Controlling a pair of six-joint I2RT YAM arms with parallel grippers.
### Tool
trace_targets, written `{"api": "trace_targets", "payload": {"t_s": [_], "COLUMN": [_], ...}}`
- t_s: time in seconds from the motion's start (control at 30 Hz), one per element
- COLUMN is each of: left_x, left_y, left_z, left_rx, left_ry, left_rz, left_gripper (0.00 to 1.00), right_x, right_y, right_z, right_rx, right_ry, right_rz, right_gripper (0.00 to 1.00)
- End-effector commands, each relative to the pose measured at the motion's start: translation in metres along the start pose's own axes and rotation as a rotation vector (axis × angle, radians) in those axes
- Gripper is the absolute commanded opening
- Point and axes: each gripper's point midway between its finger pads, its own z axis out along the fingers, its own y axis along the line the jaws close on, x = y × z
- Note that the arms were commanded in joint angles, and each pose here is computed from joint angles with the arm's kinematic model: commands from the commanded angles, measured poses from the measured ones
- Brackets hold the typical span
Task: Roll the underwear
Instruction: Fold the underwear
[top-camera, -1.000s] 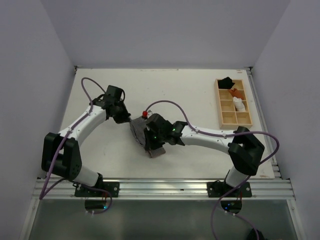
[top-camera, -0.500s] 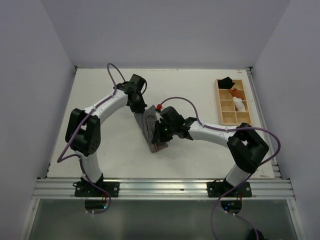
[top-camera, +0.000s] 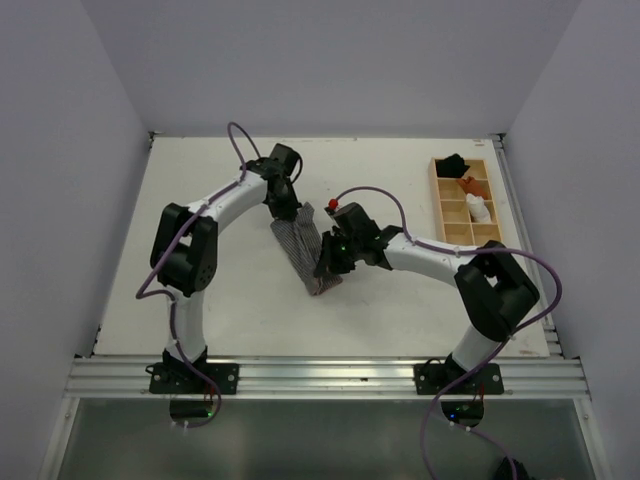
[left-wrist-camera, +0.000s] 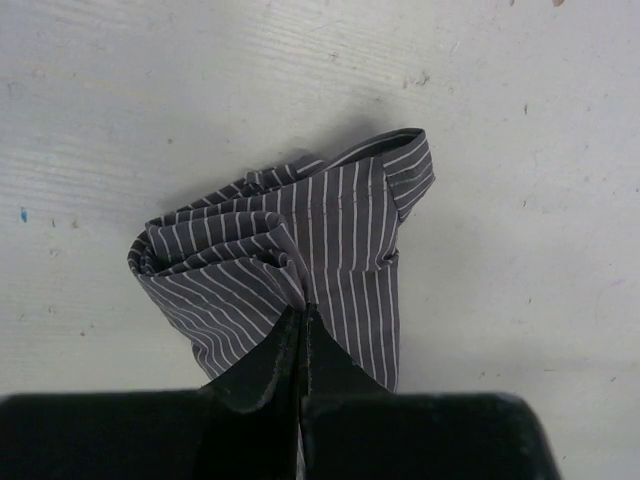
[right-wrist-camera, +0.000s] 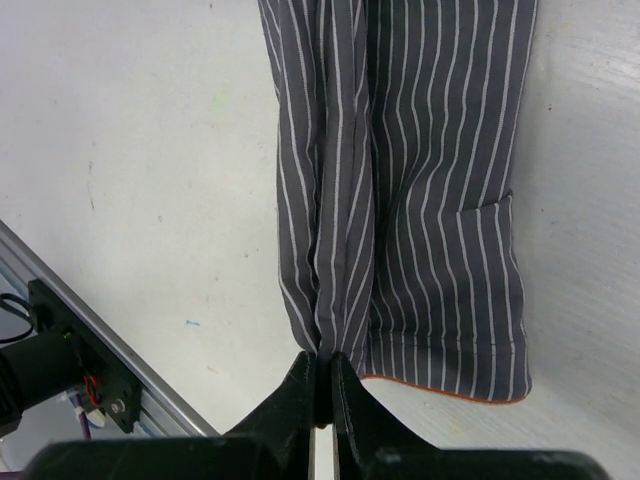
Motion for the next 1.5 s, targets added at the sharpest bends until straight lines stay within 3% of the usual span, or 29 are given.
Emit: {"api": "trace_targets", "payload": {"t_s": [0.0, 0.13, 0.23, 0.3, 0.4, 0.57, 0.93, 1.17, 1.47], "left_x": [-0.016, -0.029, -0.030, -0.036, -0.047, -0.044, 0.011, 0.070, 0.107], "left_y": [-0.022, -0.035, -0.026, -0.028, -0.048, -0.099, -0.127, -0.114, -0.096], "left_z": [-0.004, -0.008, -0.007, -0.012, -0.019, -0.024, 0.012, 0.028, 0.042], "left_rx": [0.058, 0.099, 0.032, 0.029, 0.130, 0.380, 0.574, 0.567, 0.526], "left_ry": [-0.049, -0.086, -0.071, -0.087, -0.125, -0.073, 0.142, 0.271, 0.325], "left_rz": [0.019, 0.043, 0.073, 0.094, 0.141, 0.212, 0.323, 0.396, 0.464], "left_gripper": [0.00, 0.00, 0.13, 0.16, 0.25, 0.26, 0.19, 0.13, 0.00], "right_x": [-0.012, -0.007, -0.006, -0.005, -0.008, -0.013, -0.015, -0.014, -0.017], "right_y": [0.001, -0.006, -0.008, -0.010, -0.013, -0.018, -0.026, -0.033, -0.041], "right_z": [0.000, 0.004, 0.005, 0.007, 0.007, 0.006, 0.003, -0.001, -0.006], "right_rx": [-0.001, -0.002, -0.001, 0.001, 0.010, 0.032, 0.073, 0.102, 0.144], "right_ry": [-0.008, 0.016, 0.016, 0.023, 0.018, 0.006, -0.020, -0.034, -0.052], "right_rz": [-0.020, -0.019, -0.023, -0.019, -0.021, -0.021, -0.015, -0.026, -0.050], "right_gripper": [0.00, 0.00, 0.00, 0.00, 0.00, 0.00, 0.00, 0.00, 0.00]}}
